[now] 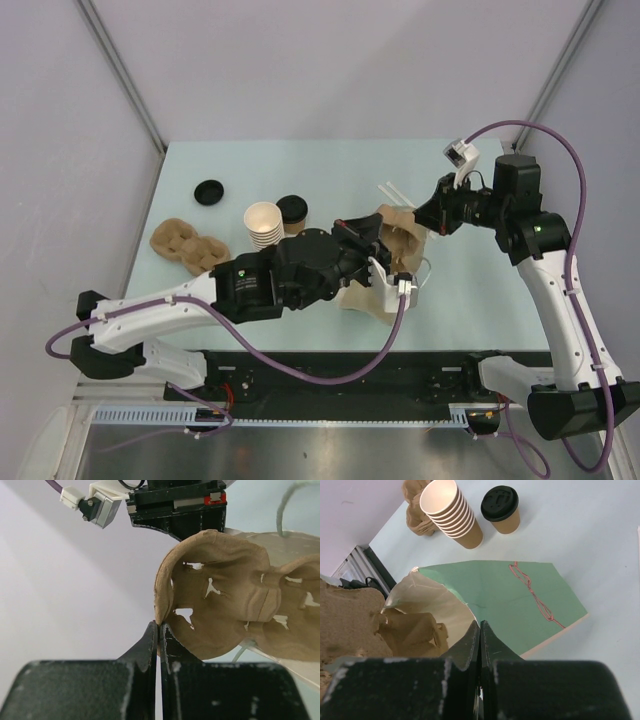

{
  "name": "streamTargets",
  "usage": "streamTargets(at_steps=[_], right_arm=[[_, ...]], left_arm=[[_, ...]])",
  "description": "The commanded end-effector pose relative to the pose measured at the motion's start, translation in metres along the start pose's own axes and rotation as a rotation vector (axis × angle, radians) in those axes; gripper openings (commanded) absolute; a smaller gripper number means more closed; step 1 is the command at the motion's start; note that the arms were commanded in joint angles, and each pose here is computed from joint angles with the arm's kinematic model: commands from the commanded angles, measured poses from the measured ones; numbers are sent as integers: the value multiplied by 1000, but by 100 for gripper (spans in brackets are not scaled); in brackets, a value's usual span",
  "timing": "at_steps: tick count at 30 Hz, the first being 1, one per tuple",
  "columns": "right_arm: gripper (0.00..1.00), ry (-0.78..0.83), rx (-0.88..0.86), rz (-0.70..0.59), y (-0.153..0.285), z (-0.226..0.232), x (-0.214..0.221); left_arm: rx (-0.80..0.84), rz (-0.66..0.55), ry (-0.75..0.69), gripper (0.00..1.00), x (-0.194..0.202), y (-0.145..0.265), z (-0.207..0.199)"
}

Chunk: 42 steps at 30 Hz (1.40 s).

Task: Pack the takeout coffee

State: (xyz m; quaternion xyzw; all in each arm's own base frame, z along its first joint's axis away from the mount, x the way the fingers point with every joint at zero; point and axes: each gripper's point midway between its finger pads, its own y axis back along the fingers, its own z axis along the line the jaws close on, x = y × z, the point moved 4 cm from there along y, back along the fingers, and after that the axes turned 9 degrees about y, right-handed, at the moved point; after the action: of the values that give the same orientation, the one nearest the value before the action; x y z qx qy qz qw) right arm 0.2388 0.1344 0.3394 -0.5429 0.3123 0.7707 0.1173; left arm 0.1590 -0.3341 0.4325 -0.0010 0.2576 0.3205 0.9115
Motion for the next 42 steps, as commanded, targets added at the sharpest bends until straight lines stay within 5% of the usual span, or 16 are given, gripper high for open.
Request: streamTargets(at_steps=[1,19,42], right_arm=[[0,27,-28,-41,-2,4,-10],[0,1,-82,-26,-6,12,-8],[0,8,-117,-22,-9,18,-7]], left_arm=[[-47,-16,-2,0,-1,11,5],[8,27,-58,0,30,-17,-62],[-243,-1,-51,0,35,-24,-12]])
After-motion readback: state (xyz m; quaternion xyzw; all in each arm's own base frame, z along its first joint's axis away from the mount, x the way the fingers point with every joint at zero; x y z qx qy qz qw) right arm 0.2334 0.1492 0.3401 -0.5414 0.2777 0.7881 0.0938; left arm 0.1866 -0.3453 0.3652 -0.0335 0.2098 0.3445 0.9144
